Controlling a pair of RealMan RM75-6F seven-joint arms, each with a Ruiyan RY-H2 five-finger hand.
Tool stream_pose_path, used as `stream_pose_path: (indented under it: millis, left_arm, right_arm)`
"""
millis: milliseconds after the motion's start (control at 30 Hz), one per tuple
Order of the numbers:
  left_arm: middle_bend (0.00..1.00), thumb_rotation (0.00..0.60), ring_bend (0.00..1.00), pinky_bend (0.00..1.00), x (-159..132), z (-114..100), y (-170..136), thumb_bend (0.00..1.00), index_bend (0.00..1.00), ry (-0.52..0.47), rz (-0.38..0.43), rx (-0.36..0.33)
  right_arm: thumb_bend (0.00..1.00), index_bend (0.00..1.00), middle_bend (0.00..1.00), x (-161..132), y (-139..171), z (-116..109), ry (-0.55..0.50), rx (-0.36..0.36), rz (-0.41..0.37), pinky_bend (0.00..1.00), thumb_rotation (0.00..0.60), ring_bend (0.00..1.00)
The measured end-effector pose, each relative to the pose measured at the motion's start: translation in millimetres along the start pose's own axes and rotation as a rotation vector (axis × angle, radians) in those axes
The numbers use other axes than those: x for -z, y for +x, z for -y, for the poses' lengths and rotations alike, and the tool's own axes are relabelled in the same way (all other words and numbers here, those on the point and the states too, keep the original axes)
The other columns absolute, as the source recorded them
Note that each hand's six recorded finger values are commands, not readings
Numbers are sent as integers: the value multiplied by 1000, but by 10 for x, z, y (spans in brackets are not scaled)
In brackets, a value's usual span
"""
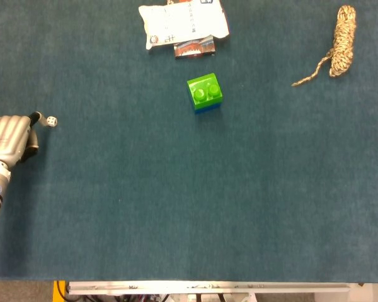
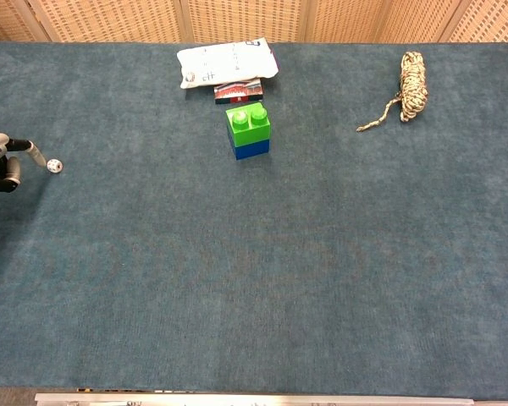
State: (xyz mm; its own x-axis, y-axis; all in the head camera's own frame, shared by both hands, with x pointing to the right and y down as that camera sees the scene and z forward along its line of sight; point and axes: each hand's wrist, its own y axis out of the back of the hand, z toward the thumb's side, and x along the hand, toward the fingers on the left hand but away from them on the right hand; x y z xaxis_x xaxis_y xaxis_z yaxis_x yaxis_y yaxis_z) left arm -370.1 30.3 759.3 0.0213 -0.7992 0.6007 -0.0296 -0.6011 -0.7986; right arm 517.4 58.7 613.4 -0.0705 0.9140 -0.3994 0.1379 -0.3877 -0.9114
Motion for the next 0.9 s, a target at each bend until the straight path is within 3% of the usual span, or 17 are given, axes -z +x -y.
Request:
stream_pose_path:
  millis: [900]
  left_arm:
    - [1000,600,1000,946,-25,152,-24,846,322,-3,12,50]
  right_arm:
    - [94,202,204,17,3,-25,-2,8,4,281,600,92]
